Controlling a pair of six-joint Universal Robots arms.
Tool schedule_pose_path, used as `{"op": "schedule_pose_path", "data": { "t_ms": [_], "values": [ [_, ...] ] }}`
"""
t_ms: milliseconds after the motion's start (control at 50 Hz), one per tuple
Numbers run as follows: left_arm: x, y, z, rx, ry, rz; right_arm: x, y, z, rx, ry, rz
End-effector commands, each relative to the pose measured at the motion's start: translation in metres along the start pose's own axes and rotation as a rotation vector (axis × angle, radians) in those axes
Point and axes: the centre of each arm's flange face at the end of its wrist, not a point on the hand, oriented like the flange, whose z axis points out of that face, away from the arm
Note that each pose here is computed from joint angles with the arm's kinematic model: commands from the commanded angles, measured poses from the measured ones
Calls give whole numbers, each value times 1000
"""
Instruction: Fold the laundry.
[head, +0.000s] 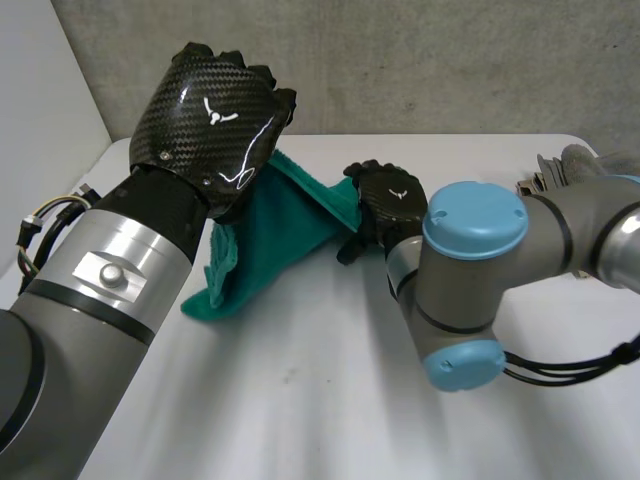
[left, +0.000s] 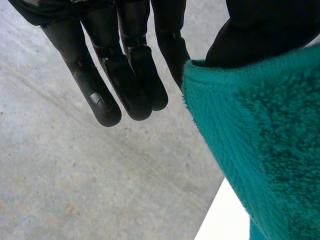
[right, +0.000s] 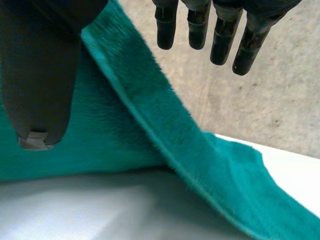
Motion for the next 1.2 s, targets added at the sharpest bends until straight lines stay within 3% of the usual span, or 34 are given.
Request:
{"op": "schedule_pose_path", "data": {
  "t_ms": [20, 160, 320, 500, 560, 660, 720, 820, 940, 1100, 1200],
  "values": [
    [-14, -25, -11, 61, -50, -61, -1, 9, 33, 84, 23, -3],
    [-29, -35, -16, 92, -99, -70, 9, 36, 49, 32, 42, -52],
    [-47, -34, -18, 83, -154, -54, 101, 32, 72, -11, 201, -165],
    [-58, -18, -13, 34, -189, -40, 121, 36, 65, -124, 25, -139],
    [-60, -13, -12, 18, -198, -32, 128, 19, 60, -112, 34, -158],
    [-69, 4, -6, -31, -227, -16, 134, -56, 26, -40, 23, -271],
    [-78, 21, -2, -86, -251, -3, 136, -79, 8, -52, -18, -324],
    [-77, 46, 1, -160, -205, 3, 152, -119, -38, -190, -21, -500],
    [-68, 70, 1, -238, -85, -22, 127, -164, -102, -276, -51, -751],
    [-34, 124, 6, -429, 93, -95, 123, -132, -111, -416, -116, -731],
    [-19, 163, 23, -514, 138, -113, 125, -85, -84, -571, -170, -733]
  ]
}}
